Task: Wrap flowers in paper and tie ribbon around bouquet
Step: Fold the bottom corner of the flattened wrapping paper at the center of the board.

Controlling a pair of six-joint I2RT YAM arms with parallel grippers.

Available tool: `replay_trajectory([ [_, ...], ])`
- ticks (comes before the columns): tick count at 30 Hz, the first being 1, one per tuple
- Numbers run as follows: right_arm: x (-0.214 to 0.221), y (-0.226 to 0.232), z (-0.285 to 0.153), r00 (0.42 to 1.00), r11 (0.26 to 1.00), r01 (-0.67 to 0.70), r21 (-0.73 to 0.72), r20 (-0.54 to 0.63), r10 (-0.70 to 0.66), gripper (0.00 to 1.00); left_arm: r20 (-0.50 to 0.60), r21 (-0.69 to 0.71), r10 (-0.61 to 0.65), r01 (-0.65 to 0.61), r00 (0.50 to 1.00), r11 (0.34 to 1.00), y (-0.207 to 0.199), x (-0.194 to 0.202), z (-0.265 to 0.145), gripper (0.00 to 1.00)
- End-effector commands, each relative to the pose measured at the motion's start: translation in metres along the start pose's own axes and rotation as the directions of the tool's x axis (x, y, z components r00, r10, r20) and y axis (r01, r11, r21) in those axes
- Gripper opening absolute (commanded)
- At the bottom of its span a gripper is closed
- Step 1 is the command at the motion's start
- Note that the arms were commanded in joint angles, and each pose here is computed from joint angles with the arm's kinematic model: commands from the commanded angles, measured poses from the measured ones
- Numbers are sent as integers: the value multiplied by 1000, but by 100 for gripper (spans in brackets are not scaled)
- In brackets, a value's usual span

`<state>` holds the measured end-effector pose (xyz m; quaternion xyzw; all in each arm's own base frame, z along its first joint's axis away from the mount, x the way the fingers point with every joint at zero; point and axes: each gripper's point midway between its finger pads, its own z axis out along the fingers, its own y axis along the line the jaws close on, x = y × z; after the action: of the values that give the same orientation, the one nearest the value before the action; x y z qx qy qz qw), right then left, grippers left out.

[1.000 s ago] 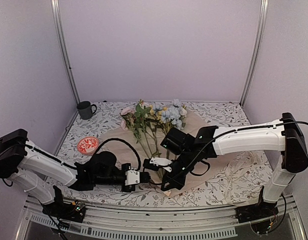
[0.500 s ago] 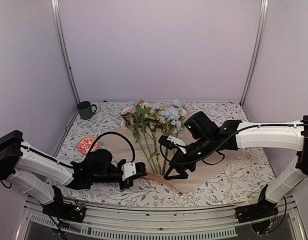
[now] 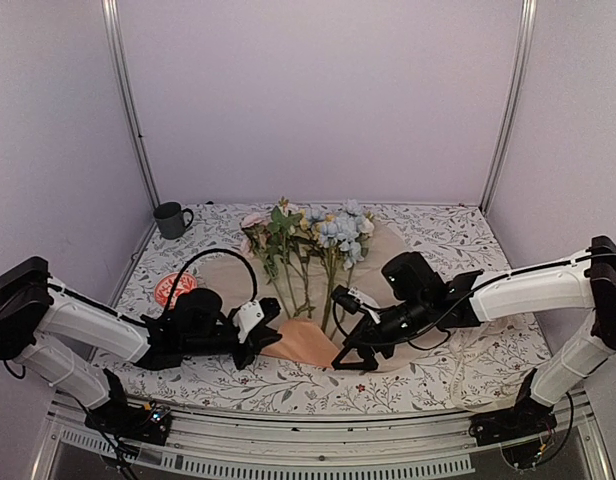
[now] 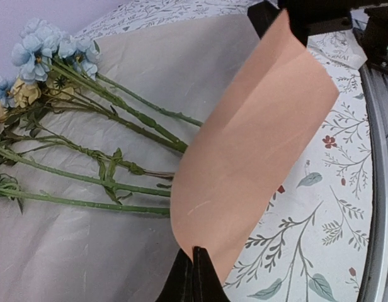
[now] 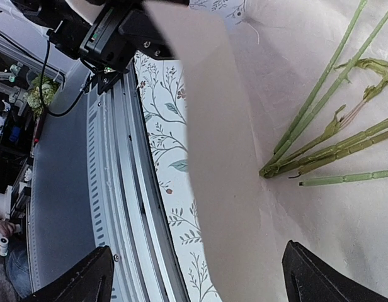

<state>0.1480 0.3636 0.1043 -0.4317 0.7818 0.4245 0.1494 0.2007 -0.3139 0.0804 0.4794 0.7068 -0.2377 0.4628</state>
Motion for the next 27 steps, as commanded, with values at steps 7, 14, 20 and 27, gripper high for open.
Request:
replay_trajectory([
  [7,3,-25,21,998,999,-11,36,63,8,84,-40,-82,-122,119,992,990,28,11,6,0],
  [14,3,-51,21,991,990,-95,100,101,85,0,-49,-124,-137,130,989,984,37,14,5,0],
  [20,-1,-72,18,975,975,-198,100,125,185,0,-46,-161,-151,142,988,977,44,13,5,7],
  [27,6,-99,24,946,943,-315,104,110,304,0,-90,-236,-192,166,977,957,57,17,2,46],
])
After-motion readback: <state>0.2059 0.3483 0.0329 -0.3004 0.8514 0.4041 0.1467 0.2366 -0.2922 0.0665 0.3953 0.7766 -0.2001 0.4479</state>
